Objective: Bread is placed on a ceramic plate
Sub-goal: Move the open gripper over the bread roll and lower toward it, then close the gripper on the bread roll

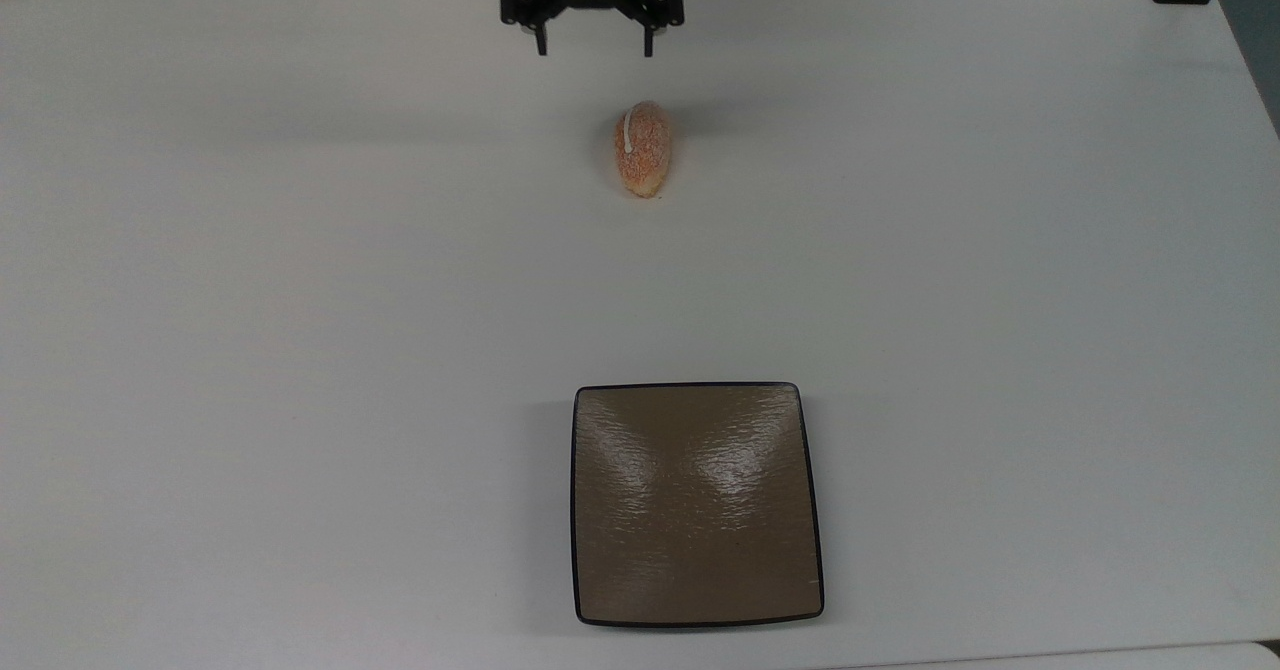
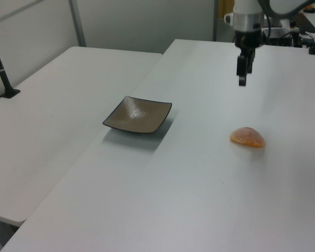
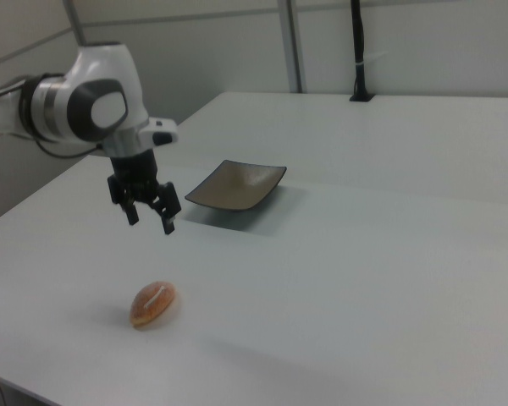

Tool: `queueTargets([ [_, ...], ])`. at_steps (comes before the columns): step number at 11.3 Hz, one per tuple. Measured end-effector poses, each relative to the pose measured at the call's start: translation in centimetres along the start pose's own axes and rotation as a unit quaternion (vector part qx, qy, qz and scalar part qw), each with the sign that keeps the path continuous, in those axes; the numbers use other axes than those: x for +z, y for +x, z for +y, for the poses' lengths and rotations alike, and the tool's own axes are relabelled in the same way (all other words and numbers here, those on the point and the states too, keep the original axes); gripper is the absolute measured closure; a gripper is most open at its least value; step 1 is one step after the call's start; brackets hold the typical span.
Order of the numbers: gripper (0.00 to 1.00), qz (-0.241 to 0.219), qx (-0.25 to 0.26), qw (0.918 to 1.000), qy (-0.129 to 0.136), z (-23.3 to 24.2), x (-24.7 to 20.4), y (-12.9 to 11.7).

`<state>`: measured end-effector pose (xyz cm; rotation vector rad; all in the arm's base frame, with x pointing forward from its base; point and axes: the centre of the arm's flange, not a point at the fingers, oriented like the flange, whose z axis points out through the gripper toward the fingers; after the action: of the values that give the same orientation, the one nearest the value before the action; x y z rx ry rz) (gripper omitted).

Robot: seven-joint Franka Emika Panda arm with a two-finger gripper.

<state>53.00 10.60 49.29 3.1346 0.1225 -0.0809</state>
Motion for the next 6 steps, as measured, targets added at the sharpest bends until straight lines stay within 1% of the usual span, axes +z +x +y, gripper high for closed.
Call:
queueTargets([
  [2, 0.0, -0.008, -0.02, 0.9998, -0.003, -2.0, 4.0, -0.9],
  [4, 0.0, -0.022, -0.03, 0.9993, -0.006, -3.0, 7.4, -1.7],
  [6, 0.0, -0.027, -0.031, 0.9992, -0.003, -3.1, 10.0, -1.1],
])
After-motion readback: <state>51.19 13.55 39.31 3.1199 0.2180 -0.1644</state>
